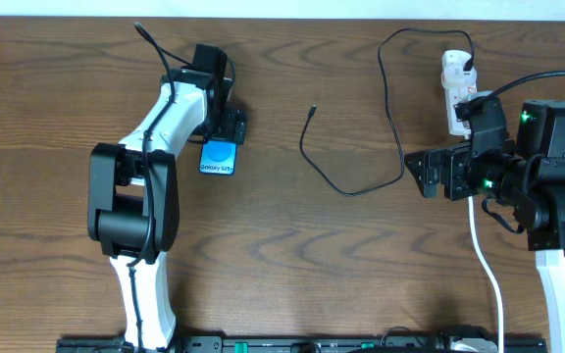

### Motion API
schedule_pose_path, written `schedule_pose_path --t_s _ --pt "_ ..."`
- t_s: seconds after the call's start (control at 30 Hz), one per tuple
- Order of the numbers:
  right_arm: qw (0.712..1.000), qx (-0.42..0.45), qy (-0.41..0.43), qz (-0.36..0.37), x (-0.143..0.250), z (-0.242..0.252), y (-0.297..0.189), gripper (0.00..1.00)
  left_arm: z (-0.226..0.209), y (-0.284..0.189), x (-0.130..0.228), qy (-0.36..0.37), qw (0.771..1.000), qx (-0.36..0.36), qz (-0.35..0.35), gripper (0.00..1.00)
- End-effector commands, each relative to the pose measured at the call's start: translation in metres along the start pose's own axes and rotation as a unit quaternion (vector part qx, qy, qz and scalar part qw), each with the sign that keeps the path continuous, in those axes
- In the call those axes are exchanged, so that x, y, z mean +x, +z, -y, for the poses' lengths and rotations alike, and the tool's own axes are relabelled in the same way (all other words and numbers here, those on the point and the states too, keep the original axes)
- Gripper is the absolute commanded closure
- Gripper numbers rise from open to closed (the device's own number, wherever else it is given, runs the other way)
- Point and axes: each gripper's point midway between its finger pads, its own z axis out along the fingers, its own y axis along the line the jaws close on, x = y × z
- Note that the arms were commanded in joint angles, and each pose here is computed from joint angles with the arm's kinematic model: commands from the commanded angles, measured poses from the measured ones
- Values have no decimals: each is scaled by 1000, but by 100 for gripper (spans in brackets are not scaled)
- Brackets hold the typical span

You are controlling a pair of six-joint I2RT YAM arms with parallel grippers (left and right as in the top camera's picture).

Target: Plug charger to phone and switch on socket

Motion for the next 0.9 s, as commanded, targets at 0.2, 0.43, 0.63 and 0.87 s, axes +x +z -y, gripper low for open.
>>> schedule_pose_path --t_s 0.2,0.43,0.63,0.87 --pt "1000 -4 -12 7 -5 -4 -3 1 2 9 4 -3 1000 -2 -7 2" --pt "1000 -4 -12 6 -5 -4 -3 1 13 8 10 10 1000 -1 -19 2" --pt "1000 -4 -12 7 -5 -4 -3 1 12 11 11 12 1000 -3 -21 2" --pt "1000 -4 -12 6 -5 -4 -3 1 12 30 18 12 999 -4 -40 2"
